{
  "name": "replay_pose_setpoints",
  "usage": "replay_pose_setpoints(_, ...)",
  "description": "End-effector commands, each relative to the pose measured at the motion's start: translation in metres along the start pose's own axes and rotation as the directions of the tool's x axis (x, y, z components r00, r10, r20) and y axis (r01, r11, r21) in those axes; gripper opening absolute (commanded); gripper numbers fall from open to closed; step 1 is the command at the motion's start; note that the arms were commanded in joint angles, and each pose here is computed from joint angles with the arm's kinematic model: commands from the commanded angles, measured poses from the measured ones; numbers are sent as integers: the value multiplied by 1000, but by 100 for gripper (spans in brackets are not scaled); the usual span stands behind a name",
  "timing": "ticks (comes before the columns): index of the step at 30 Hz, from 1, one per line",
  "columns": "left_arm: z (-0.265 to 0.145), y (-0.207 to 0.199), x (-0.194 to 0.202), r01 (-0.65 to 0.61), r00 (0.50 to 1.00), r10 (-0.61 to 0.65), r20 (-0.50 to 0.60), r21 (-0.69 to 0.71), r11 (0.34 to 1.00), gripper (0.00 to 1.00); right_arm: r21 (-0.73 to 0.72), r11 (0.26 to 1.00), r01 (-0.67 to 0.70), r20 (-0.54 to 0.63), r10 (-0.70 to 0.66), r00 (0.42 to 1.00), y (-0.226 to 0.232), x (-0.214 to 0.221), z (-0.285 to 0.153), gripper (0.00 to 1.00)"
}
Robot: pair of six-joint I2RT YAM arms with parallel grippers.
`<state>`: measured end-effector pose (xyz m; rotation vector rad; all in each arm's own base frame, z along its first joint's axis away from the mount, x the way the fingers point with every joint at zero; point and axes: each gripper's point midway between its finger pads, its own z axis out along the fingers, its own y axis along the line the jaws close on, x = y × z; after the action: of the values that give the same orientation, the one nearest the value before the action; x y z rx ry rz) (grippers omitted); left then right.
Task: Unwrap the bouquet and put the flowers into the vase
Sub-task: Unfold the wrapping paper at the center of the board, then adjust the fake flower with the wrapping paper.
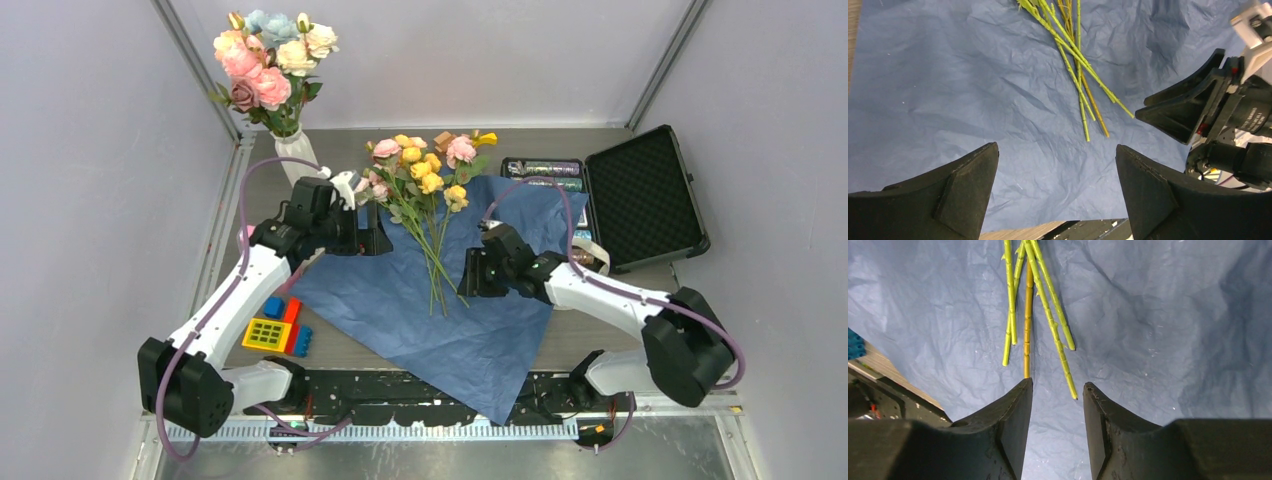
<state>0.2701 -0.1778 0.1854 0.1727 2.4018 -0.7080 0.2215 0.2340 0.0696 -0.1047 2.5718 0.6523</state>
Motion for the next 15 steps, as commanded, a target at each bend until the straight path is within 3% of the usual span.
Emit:
replay_pose_setpoints(1,0,5,-15,-48,996,49,68,-19,999,89,-35,997,66,30,-65,997,19,-15,10,46)
replay_pose_setpoints(15,11,2,-1,-15,1000,14,5,24,1000,89,-24,997,73,-58,-74,996,12,6,37,41)
